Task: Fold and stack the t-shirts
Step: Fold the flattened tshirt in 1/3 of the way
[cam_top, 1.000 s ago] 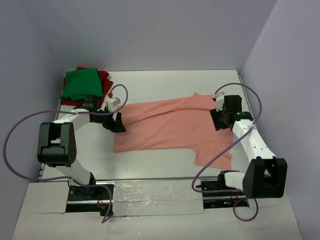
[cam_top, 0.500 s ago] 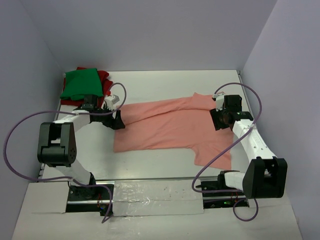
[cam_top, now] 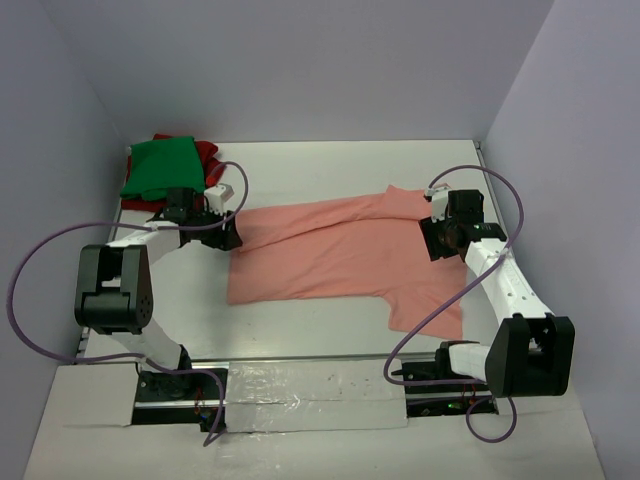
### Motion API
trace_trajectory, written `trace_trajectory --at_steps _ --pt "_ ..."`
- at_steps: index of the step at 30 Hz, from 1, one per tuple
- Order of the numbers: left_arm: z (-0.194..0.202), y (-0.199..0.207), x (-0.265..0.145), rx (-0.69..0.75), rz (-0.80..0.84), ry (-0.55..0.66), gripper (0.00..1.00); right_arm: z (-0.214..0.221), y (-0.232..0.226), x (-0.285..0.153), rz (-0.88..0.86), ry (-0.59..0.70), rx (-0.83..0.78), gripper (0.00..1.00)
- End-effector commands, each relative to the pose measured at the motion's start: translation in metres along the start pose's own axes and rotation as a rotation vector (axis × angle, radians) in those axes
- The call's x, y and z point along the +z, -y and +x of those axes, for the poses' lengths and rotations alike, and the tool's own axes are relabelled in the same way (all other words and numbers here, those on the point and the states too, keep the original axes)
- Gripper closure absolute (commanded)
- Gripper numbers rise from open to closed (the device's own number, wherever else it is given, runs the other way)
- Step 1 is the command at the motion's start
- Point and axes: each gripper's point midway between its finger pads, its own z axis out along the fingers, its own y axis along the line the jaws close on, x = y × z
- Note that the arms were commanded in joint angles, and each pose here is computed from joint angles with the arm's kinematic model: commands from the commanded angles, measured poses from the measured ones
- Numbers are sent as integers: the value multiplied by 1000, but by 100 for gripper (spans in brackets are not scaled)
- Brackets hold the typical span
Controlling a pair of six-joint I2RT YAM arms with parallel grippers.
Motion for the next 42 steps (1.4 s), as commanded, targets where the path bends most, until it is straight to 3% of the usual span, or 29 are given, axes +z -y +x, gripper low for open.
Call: trace_trajectory --at_steps 1,5,11,19,28,42 --pt "-14 12 -6 38 52 44 41 -19 3 -9 9 58 -7 42" --pt "-5 30 -9 64 138 12 49 -19 3 -9 7 55 -7 42" --pt "5 41 -11 104 191 -43 46 -20 2 -9 1 57 -7 42" --pt "4 36 -6 107 159 -34 46 -18 0 -9 -7 57 -10 42" --pt "-16 9 0 87 -5 50 46 -18 -2 -9 -17 55 -9 42" --pt "2 28 9 121 76 -24 46 -17 -1 -8 -13 52 -16 42"
